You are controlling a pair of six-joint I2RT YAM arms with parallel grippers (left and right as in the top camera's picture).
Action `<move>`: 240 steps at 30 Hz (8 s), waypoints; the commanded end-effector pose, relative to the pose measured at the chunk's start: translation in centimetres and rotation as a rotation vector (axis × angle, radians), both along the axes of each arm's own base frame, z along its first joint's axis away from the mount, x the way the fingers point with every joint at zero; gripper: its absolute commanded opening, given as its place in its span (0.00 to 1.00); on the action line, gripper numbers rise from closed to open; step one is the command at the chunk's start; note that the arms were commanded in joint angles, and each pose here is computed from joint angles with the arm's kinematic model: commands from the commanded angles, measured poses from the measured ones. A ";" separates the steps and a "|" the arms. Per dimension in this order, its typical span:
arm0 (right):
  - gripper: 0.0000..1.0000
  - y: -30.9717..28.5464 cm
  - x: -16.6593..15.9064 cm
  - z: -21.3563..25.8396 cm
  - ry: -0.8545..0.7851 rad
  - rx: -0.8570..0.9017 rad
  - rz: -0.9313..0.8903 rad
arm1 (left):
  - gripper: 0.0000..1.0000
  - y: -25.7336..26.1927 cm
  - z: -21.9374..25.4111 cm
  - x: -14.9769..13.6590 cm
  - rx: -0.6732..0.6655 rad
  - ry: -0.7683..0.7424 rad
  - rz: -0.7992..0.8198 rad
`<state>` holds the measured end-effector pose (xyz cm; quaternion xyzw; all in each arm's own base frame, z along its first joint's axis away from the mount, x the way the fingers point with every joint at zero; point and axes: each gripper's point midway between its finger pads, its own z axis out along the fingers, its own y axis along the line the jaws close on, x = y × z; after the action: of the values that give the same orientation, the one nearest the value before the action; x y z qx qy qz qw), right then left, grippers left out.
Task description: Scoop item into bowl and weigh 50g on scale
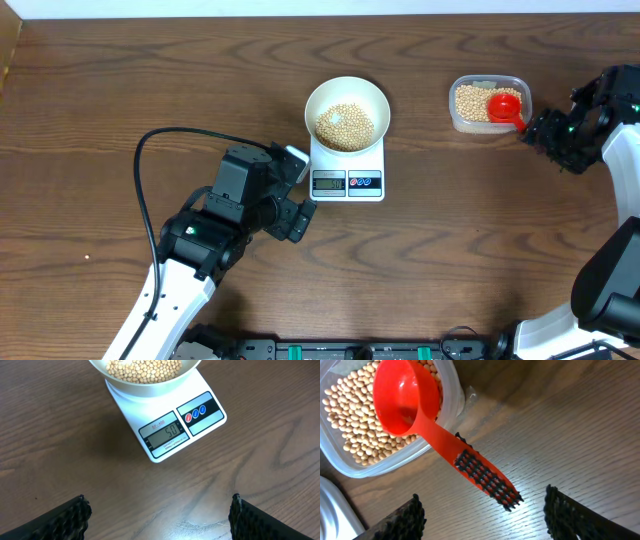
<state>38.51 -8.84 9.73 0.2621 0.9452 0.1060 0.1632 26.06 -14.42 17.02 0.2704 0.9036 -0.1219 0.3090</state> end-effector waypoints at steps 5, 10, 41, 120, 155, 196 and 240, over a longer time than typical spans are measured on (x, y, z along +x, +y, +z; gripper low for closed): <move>0.85 -0.2 -0.1 0.9 -0.018 -0.024 0.049 | 0.91 -0.2 -0.1 -0.2 -0.010 0.010 -0.006; 0.92 -0.3 0.2 4.1 -0.075 -0.062 0.100 | 0.91 -0.2 -0.1 -0.2 -0.010 0.010 -0.006; 0.99 3.2 -9.0 23.8 -0.498 -0.212 0.091 | 0.91 -0.2 -0.1 -0.2 -0.010 0.010 -0.006; 0.99 9.4 -13.9 6.0 -1.137 -0.510 0.280 | 0.91 -0.2 -0.1 -0.2 -0.010 0.010 -0.006; 0.99 9.4 -13.9 6.0 -1.137 -0.511 0.280 | 0.91 -0.2 -0.1 -0.2 -0.010 0.010 -0.006; 0.99 9.4 -13.9 6.0 -1.137 -0.511 0.280 | 0.91 9.0 10.5 -4.8 -0.251 -0.913 0.295; 0.99 9.4 -13.9 6.0 -1.137 -0.512 0.280 | 0.91 11.4 -3.2 -1.8 -0.141 -0.751 0.413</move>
<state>24.65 0.20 15.77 -0.0050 0.7321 0.0118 0.6810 24.37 -2.88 15.21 0.0868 0.7371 -0.0051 0.6701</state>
